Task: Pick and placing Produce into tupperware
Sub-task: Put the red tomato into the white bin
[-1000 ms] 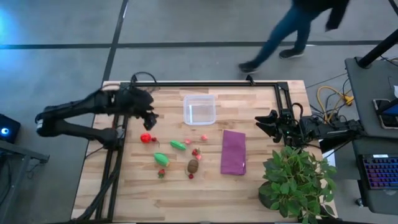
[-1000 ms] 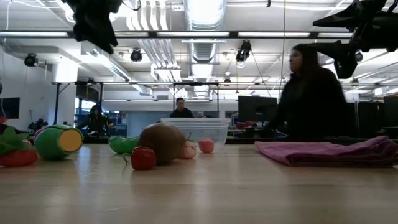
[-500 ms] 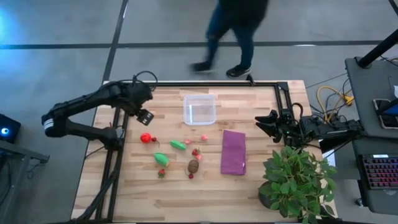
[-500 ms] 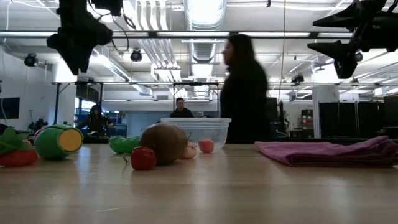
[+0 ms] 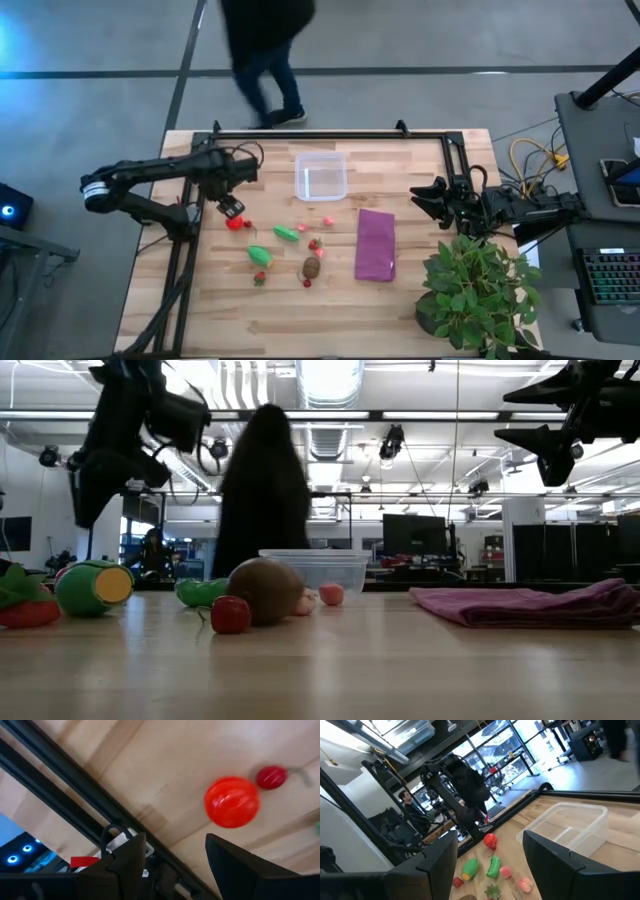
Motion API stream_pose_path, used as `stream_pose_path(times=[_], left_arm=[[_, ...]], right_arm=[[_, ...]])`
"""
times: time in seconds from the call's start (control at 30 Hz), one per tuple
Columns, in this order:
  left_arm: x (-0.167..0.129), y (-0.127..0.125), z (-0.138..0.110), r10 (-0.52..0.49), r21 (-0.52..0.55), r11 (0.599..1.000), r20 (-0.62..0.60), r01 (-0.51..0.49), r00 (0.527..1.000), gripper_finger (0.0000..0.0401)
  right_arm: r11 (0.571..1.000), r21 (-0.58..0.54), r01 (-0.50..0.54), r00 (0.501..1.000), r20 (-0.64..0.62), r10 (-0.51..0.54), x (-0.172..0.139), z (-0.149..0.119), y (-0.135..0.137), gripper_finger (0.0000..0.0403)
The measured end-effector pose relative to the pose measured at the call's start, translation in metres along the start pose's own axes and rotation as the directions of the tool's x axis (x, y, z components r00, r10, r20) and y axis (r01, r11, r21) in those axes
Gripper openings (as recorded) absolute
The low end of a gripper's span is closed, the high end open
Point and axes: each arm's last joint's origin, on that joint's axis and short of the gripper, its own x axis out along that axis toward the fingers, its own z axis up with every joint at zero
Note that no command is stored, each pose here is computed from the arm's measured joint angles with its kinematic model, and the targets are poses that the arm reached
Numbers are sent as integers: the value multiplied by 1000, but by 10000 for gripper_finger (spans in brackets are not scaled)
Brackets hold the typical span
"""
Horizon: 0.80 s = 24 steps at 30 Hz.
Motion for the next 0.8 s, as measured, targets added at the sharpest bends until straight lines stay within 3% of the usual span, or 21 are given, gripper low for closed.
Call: stream_pose_path(times=[0.23, 0.43, 0.8], left_arm=[[3, -7, -31, -89, 30, 996, 168, 85, 982, 192], [-14, -7, -55, -246, 73, 969, 391, 236, 887, 192], [-3, -9, -59, -254, 63, 967, 332, 248, 908, 192]], right_arm=[[1000, 0, 0, 1000, 0, 0, 0, 0, 0, 216], [1000, 0, 0, 1000, 0, 0, 0, 0, 0, 216], [1000, 0, 0, 1000, -1, 0, 0, 0, 0, 216]])
